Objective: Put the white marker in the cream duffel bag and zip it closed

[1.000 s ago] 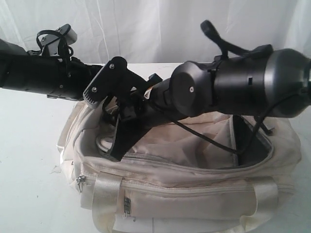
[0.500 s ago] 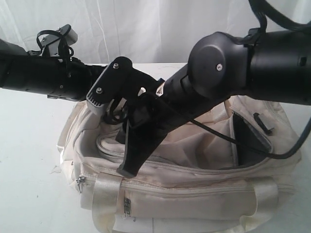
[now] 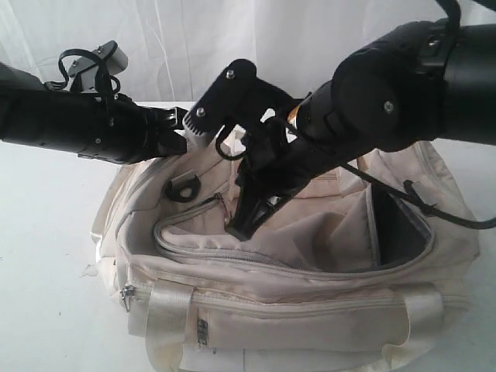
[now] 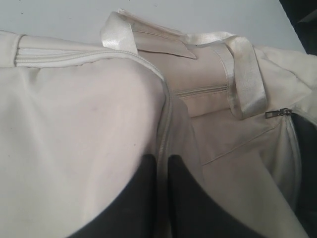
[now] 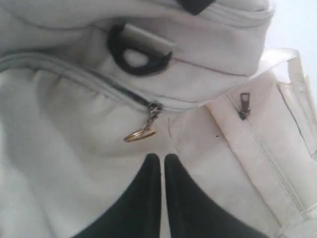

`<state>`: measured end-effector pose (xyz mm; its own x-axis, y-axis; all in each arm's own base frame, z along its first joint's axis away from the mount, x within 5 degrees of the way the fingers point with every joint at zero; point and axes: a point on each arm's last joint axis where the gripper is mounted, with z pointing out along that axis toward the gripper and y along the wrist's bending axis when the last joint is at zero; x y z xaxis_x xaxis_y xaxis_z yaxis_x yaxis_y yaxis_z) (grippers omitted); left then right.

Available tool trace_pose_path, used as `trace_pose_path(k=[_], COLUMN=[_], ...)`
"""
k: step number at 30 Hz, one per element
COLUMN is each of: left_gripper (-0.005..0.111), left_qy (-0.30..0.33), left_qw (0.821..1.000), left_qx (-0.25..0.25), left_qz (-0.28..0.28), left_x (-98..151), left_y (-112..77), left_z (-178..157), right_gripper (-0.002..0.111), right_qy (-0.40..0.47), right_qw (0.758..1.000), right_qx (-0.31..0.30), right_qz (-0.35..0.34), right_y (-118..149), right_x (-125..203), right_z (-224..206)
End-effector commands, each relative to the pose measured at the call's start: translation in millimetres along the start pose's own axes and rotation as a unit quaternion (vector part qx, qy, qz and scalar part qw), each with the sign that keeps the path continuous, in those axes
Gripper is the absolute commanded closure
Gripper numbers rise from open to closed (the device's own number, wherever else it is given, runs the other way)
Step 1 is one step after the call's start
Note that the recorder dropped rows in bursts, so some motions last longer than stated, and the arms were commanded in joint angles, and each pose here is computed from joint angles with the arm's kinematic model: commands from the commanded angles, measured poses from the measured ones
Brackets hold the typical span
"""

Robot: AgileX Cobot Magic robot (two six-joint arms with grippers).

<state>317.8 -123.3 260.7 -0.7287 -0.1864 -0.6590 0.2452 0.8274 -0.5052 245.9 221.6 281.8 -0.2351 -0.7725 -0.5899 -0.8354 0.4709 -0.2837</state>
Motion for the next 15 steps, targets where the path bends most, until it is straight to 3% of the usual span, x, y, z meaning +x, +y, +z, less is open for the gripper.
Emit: trace_pose_path(k=[1, 6, 15], left_gripper=[0.107, 0.107, 0.107], left_qy=[0.010, 0.009, 0.000], left_qw=[1.000, 1.000, 1.000], left_qx=[0.009, 0.008, 0.000], left_qz=[0.001, 0.002, 0.006], left_x=[2.7, 2.5, 0.8], left_y=[-1.8, -1.6, -0.2], left_z=[-1.2, -1.2, -1.2], right_gripper=[0.102, 0.071, 0.068], right_qy=[-0.028, -0.008, 0.005], right_qw=[0.996, 0.988, 0.988], right_qx=[0.031, 0.008, -0.061], right_qz=[0.082, 0.154, 0.140], right_y=[-18.5, -18.7, -5.3], right_x=[1.6, 9.3, 12.2], right_z=[3.1, 32.3, 48.9])
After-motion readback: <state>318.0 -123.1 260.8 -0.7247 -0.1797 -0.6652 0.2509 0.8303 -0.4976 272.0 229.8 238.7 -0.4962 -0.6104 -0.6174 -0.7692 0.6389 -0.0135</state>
